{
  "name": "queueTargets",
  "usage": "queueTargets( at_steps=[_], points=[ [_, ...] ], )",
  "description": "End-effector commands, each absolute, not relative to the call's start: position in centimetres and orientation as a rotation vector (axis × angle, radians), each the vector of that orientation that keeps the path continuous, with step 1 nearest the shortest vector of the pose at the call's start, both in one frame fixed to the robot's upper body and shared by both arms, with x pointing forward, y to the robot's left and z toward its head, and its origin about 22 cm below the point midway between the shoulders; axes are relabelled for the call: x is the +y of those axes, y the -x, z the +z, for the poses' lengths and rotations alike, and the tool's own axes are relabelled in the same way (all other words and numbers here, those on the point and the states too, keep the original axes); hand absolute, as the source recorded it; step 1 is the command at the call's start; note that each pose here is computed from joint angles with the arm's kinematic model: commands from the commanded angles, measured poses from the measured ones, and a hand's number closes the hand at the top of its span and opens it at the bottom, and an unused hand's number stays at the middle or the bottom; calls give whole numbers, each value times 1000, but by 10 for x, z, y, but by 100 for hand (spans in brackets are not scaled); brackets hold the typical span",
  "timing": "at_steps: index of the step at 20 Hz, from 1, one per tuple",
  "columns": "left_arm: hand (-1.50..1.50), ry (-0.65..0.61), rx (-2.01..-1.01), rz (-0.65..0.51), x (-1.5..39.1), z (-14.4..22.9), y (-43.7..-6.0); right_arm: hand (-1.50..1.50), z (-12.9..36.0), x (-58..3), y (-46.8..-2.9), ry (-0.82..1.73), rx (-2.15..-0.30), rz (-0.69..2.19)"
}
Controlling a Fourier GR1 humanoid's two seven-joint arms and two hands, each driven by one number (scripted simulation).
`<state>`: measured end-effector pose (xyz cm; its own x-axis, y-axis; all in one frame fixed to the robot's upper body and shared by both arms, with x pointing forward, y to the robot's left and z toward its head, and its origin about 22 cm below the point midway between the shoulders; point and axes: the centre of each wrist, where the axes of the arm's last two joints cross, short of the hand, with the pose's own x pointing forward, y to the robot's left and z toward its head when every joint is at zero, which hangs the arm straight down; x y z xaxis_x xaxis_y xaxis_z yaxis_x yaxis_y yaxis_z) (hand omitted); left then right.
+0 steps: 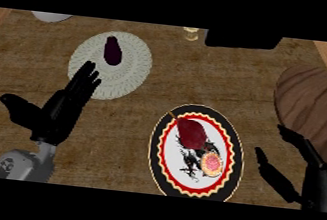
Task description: Pick the cupcake from the plate and place it in the bowl
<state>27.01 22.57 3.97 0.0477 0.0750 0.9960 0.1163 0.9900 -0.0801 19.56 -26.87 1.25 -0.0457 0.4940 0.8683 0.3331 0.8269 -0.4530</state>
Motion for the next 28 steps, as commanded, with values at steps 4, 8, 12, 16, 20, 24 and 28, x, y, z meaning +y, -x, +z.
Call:
queueTargets(
  at_steps=[4,8,12,16,20,24,28],
  points=[
    [0,252,-1477,-115,211,31,-258,-150,17,-213,-131,742,-1698,465],
    [0,232,-1487,-107,213,26,-259,-150,24,-236,-129,981,-1451,638],
    [0,247,-1472,-136,208,30,-258,-150,46,-223,-124,1070,-1253,653],
    [0,259,-1484,-149,203,35,-260,-150,69,-193,-124,1036,-1065,705],
    [0,272,-1479,-148,198,30,-267,-150,101,-163,-130,1012,-931,722],
    [0,265,-1479,-137,210,28,-269,-150,108,-132,-150,977,-791,713],
    [0,274,-1480,-137,208,35,-266,-150,104,-126,-170,1001,-676,712]
  ],
)
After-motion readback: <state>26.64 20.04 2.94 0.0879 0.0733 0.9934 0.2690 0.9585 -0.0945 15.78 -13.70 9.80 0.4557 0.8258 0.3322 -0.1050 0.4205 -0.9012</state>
